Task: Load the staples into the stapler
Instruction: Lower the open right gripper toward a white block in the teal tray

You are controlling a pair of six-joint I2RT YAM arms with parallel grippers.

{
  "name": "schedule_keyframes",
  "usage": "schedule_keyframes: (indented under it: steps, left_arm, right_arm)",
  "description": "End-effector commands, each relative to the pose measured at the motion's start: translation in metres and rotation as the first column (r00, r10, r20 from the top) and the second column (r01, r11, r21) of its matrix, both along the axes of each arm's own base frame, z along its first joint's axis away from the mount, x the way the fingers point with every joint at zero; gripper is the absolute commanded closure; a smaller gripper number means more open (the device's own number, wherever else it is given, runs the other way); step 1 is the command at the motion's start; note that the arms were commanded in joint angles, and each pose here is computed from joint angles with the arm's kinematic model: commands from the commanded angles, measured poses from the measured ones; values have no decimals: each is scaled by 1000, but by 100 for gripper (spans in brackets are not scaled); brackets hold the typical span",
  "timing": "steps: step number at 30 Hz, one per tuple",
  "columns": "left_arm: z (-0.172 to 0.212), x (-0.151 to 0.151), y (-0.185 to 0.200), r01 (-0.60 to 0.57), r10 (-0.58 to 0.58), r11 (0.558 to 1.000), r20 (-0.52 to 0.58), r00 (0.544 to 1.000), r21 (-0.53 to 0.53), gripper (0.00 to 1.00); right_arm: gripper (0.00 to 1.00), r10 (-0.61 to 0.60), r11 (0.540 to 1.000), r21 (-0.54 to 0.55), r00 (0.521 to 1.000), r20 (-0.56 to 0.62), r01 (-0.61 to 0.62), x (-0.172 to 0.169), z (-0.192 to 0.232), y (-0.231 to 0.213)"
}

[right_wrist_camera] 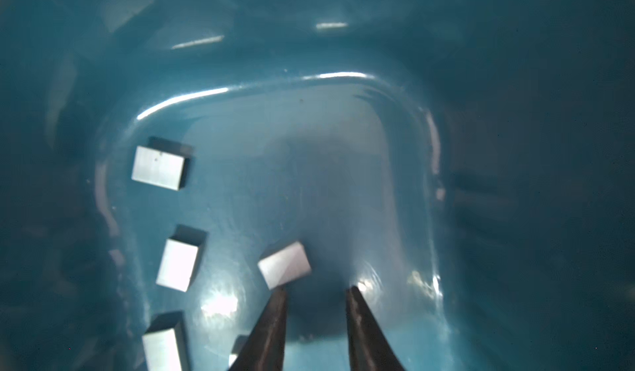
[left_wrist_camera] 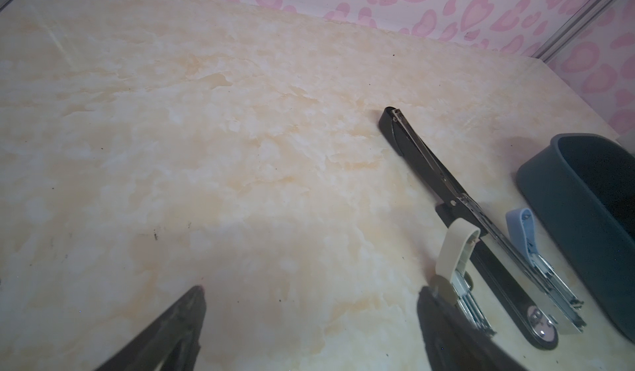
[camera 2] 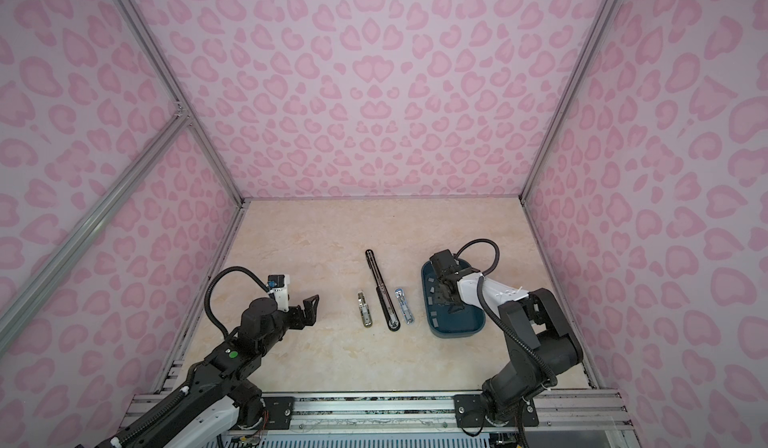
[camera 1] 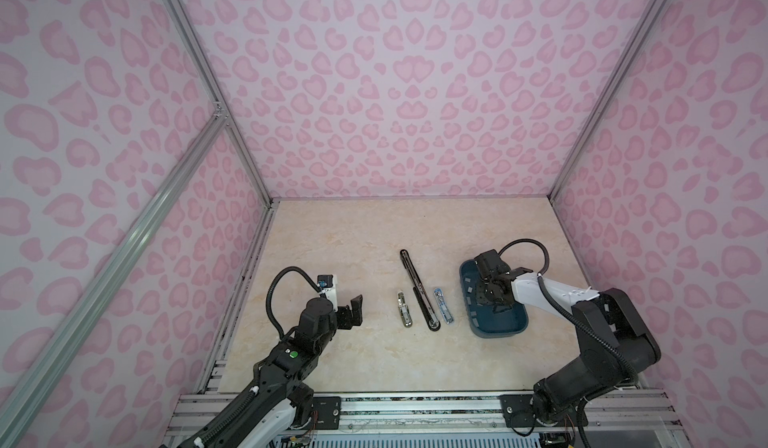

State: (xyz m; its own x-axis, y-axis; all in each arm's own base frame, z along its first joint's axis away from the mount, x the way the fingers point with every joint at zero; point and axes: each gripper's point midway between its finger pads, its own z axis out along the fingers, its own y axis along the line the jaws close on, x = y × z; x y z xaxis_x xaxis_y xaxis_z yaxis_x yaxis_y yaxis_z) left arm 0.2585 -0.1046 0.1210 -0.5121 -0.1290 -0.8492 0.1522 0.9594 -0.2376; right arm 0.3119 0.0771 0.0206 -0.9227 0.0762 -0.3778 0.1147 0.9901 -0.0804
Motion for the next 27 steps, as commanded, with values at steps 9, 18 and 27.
schedule_keyframes:
  steps: [9,18,27]
  left_arm:
    - [11,4,0,-8,8,1000,35,999,-10,3]
    - [12,4,1,-12,13,1000,38,999,-11,3]
    - [12,4,3,-19,20,1000,42,999,-9,3]
  right_arm:
    - [68,4,1000,2,1000,-7,-4,6,-3,0]
    - [67,13,1000,23,1000,5,-13,22,-5,5]
    - [62,32,999,31,999,11,-33,39,-8,14]
